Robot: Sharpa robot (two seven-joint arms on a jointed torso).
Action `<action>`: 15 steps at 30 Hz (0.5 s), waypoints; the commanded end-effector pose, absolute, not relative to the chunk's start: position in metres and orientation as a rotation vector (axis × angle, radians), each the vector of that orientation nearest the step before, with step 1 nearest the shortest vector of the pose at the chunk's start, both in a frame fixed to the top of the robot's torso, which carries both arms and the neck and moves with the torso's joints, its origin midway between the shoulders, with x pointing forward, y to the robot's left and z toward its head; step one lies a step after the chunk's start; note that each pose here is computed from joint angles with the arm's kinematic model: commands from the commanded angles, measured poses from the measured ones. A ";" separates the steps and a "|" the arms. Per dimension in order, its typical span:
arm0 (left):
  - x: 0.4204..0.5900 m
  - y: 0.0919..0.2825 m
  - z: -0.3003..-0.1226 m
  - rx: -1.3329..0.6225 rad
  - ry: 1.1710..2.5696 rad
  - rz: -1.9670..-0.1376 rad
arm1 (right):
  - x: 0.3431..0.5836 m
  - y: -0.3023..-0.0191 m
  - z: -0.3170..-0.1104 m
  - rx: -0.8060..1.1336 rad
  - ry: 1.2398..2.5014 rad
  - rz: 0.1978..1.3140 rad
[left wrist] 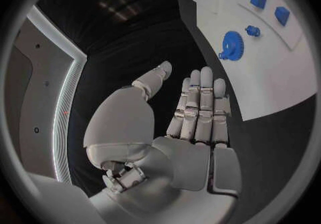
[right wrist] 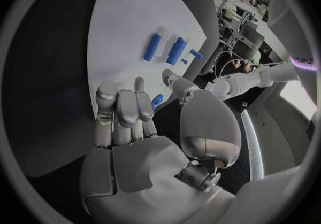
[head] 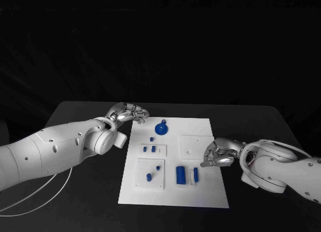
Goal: Assemble the parts on the task board
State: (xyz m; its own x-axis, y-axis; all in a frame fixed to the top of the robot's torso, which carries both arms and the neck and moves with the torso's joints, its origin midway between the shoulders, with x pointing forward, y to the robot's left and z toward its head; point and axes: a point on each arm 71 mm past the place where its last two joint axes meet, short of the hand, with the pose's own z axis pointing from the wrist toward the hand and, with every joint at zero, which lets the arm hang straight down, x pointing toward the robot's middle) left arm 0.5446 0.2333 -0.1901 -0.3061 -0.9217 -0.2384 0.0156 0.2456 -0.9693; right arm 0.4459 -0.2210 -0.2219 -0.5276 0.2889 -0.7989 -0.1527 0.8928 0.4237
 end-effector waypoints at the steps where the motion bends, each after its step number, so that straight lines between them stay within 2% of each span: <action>1: 0.544 0.231 -0.190 -0.873 1.562 -1.245 | 0.438 -0.220 -0.234 0.242 2.246 0.474; 15: 0.544 0.230 -0.190 -0.872 1.563 -1.247 | 0.437 -0.204 -0.245 0.207 2.225 0.396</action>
State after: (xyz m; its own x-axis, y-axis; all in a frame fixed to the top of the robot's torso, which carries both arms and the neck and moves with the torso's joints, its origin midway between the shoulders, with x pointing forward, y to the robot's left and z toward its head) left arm 0.5444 0.2325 -0.1902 -0.3083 -0.9211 -0.2377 0.0151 0.2451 -0.9694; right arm 0.4371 -0.2032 -0.2435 -0.6350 0.3076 -0.7086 0.0080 0.9199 0.3921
